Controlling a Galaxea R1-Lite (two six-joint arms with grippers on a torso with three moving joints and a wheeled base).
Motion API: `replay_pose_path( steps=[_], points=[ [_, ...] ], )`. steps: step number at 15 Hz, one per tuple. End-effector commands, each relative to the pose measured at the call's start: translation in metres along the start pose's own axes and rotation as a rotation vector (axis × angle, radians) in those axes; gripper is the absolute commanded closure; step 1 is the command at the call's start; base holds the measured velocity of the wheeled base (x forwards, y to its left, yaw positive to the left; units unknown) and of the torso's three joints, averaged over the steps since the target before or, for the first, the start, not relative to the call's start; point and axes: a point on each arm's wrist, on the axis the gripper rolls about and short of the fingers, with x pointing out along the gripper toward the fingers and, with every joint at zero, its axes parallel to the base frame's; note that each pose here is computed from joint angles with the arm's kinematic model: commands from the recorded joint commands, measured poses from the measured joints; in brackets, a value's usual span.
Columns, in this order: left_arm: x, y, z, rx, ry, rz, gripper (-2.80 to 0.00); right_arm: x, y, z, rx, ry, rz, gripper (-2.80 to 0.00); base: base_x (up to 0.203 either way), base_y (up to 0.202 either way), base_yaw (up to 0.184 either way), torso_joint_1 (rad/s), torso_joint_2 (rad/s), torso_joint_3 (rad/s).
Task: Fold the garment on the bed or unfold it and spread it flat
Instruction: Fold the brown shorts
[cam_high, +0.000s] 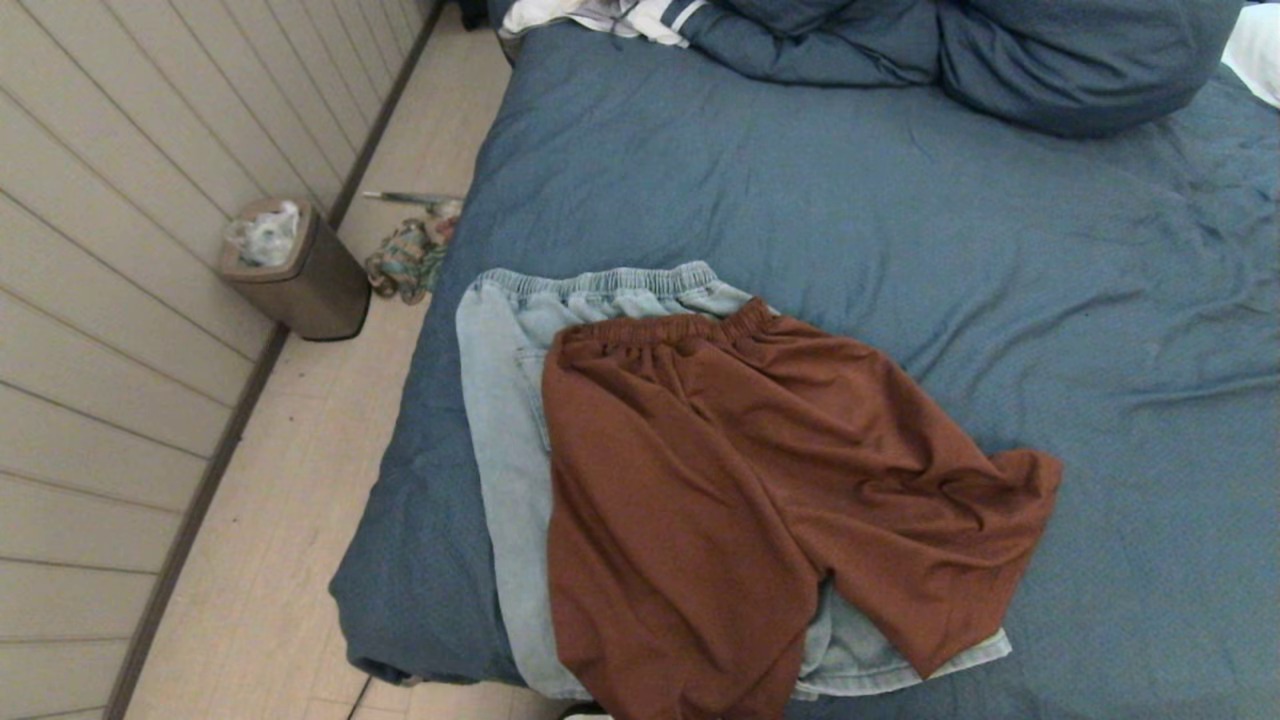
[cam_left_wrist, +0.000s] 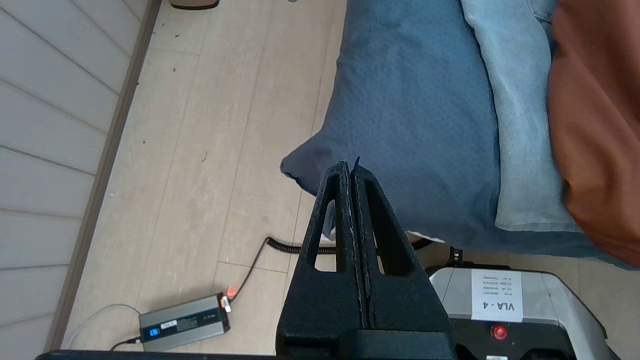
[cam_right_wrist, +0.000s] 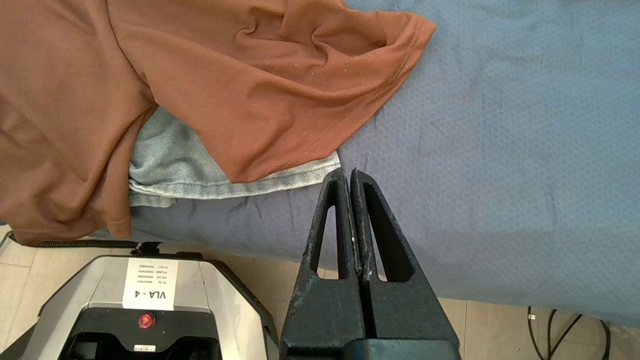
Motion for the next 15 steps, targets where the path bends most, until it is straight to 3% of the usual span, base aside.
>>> replay_pose_path(
  steps=[1, 8, 11, 15],
  points=[
    [0.0, 0.0, 0.0003, -0.001, 0.001, 0.001, 0.0, -0.0005, 0.0, -0.0004, -0.001, -0.005, 0.001, 0.0, 0.0, 0.0, 0.0, 0.0, 0.0, 0.0],
    [0.0001, 0.0, -0.0001, -0.001, 0.002, 0.002, 0.0, -0.0006, 0.0, 0.0, -0.002, -0.007, 0.0, 0.0, 0.0, 0.0, 0.0, 0.0, 0.0, 0.0],
    [0.0001, 0.0, -0.0001, -0.001, 0.002, 0.001, 0.0, -0.0004, 0.0003, -0.0001, -0.056, -0.011, 0.015, 0.0, 0.0, 0.0, 0.0, 0.0, 0.0, 0.0],
    [0.0, -0.0001, 0.0002, -0.001, 0.002, 0.003, 0.0, -0.0004, 0.0003, -0.0002, -0.039, -0.012, 0.019, 0.0, 0.0, 0.0, 0.0, 0.0, 0.0, 0.0]
  ],
)
